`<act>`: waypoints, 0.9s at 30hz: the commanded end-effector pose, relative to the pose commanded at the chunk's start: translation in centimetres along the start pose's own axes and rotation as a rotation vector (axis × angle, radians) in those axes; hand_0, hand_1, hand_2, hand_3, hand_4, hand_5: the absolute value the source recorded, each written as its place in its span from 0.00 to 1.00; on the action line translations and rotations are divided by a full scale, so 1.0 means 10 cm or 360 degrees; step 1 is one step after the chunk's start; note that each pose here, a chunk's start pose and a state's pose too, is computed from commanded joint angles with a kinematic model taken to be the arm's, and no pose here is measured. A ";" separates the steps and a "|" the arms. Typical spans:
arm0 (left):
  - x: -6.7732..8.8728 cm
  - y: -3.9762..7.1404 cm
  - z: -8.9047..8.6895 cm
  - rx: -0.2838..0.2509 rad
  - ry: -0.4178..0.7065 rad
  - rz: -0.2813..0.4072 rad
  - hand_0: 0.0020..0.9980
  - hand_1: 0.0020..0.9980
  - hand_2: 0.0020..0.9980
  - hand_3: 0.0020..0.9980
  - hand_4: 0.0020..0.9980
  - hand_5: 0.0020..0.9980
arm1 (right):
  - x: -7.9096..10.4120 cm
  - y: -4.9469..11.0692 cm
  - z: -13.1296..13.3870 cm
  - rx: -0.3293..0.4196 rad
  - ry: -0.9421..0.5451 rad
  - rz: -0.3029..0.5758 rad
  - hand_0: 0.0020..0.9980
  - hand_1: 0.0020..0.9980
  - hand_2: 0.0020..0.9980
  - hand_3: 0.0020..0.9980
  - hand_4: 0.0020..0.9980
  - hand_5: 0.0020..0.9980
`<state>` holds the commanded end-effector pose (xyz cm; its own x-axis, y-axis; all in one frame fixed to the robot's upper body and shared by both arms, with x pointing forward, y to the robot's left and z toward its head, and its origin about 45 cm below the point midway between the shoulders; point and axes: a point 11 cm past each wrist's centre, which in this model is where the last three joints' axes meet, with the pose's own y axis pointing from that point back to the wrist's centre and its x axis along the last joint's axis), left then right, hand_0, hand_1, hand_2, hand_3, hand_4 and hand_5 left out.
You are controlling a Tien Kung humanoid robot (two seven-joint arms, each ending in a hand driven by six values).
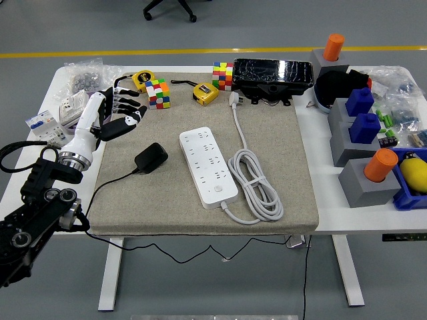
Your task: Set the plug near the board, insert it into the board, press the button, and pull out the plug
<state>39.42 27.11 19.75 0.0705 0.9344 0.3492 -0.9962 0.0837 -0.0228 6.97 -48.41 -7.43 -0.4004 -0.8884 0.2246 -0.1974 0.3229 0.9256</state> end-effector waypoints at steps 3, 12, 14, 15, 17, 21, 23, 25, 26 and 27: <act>-0.01 0.01 -0.01 0.0004 0.0001 -0.0002 0.50 0.52 0.53 0.58 0.76 0.19 | 0.01 0.00 0.03 -0.0008 0.0002 0.0003 0.57 0.64 0.63 0.56 0.90 0.42; -0.02 0.02 -0.02 0.0010 0.0011 -0.0001 0.50 0.52 0.53 0.58 0.75 0.19 | 0.00 0.00 0.05 -0.0013 -0.0004 0.0001 0.58 0.64 0.63 0.55 0.90 0.43; -0.03 0.02 -0.03 0.0012 0.0011 -0.0002 0.50 0.52 0.53 0.58 0.75 0.19 | 0.00 0.00 0.04 -0.0012 -0.0005 0.0001 0.58 0.64 0.63 0.55 0.90 0.43; -0.03 0.02 -0.02 0.0011 0.0012 -0.0002 0.50 0.52 0.53 0.58 0.75 0.19 | 0.00 0.00 0.04 -0.0011 -0.0007 0.0002 0.58 0.64 0.63 0.55 0.90 0.43; -0.02 0.02 -0.02 0.0009 0.0014 0.0000 0.50 0.52 0.53 0.58 0.75 0.19 | 0.01 0.00 0.04 -0.0012 -0.0007 0.0003 0.58 0.64 0.63 0.55 0.90 0.43; -0.02 0.01 -0.02 0.0010 0.0014 0.0002 0.50 0.52 0.53 0.58 0.75 0.19 | 0.01 0.00 0.06 -0.0017 -0.0007 0.0005 0.58 0.64 0.63 0.55 0.90 0.43; -0.02 0.01 -0.02 0.0010 0.0014 0.0003 0.50 0.52 0.53 0.58 0.76 0.19 | 0.01 0.00 0.06 -0.0016 -0.0008 0.0004 0.58 0.64 0.63 0.55 0.90 0.43; -0.02 0.01 -0.02 0.0010 0.0015 0.0003 0.50 0.52 0.53 0.58 0.76 0.19 | 0.01 0.00 0.05 -0.0015 -0.0006 0.0002 0.58 0.64 0.63 0.55 0.90 0.43; -0.02 0.01 -0.02 0.0010 0.0015 0.0003 0.50 0.52 0.53 0.58 0.76 0.19 | 0.01 0.00 0.05 -0.0014 -0.0006 0.0002 0.58 0.64 0.63 0.55 0.90 0.43; -0.02 0.01 -0.02 0.0009 0.0016 0.0004 0.50 0.52 0.53 0.58 0.76 0.19 | 0.00 0.00 0.05 -0.0013 -0.0005 0.0001 0.58 0.64 0.63 0.55 0.90 0.43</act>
<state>39.30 27.02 19.53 0.0688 0.9380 0.3397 -0.9967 0.0797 -0.0183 6.52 -48.30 -7.57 -0.4035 -0.8870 0.2244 -0.1897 0.3211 0.9279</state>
